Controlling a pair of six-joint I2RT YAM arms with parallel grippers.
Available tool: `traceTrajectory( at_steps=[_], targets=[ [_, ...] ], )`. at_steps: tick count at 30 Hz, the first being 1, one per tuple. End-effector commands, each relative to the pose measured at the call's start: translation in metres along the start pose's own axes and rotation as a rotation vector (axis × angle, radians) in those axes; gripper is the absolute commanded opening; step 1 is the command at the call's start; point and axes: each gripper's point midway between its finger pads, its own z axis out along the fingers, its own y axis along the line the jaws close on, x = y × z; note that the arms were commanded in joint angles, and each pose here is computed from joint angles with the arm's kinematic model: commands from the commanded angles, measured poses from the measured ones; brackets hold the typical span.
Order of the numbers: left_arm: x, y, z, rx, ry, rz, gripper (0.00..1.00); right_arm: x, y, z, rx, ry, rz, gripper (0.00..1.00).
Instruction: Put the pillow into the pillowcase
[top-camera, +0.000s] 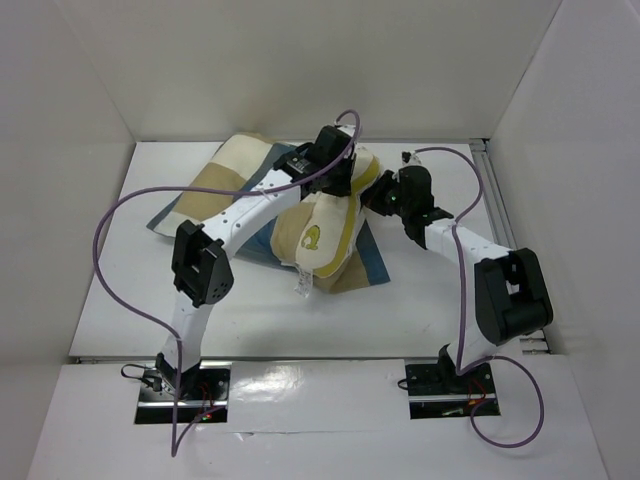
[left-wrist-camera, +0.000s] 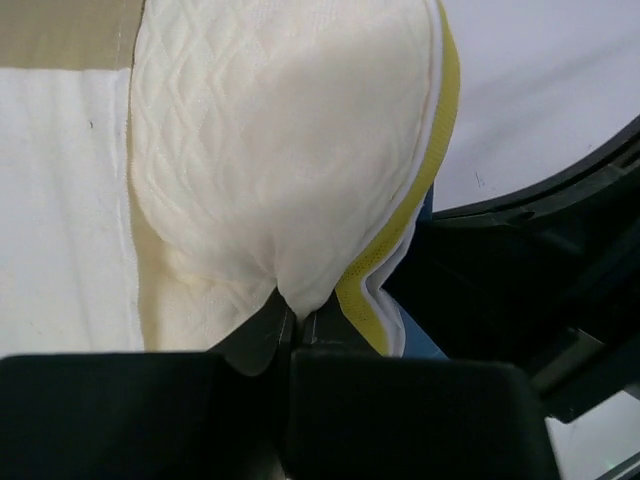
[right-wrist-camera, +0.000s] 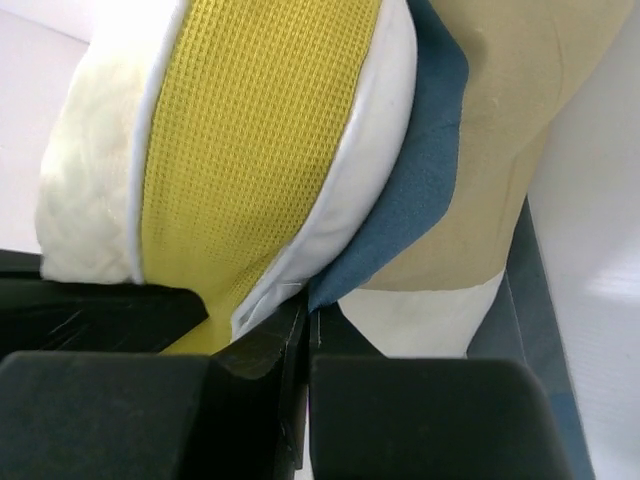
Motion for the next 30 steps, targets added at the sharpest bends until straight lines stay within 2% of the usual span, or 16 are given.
traceTrajectory(
  at_steps=[1, 2, 4, 5, 8, 11, 17, 23, 30],
  targets=[
    [0.044, 0.007, 0.019, -0.022, 0.115, -0.019, 0.0, -0.025, 0.035, -0.007, -0.136, -0.065, -0.022, 0.0],
    [0.07, 0.011, 0.015, -0.012, 0.173, -0.018, 0.0, -0.027, 0.03, -0.008, -0.127, -0.072, -0.004, 0.0],
    [0.096, 0.011, 0.007, 0.036, 0.231, 0.016, 0.0, -0.039, 0.018, -0.01, -0.122, -0.095, 0.018, 0.0],
    [0.128, 0.018, 0.005, 0.036, 0.307, 0.025, 0.0, -0.044, 0.014, -0.011, -0.113, -0.104, 0.033, 0.0],
    [0.164, 0.014, -0.012, 0.131, 0.401, 0.069, 0.0, -0.062, 0.002, -0.014, -0.123, -0.134, 0.068, 0.0],
    [0.216, 0.026, -0.019, 0.141, 0.528, 0.077, 0.0, -0.087, -0.003, -0.015, -0.138, -0.175, 0.077, 0.0],
    [0.262, 0.042, -0.013, 0.093, 0.663, 0.11, 0.0, -0.13, 0.009, -0.02, -0.167, -0.253, 0.079, 0.0],
    [0.298, 0.056, -0.012, 0.045, 0.769, 0.132, 0.0, -0.182, 0.019, -0.034, -0.149, -0.399, 0.099, 0.0],
    [0.325, 0.074, -0.014, -0.016, 0.838, 0.145, 0.0, -0.222, 0.024, -0.083, -0.147, -0.627, 0.153, 0.0]
  ],
)
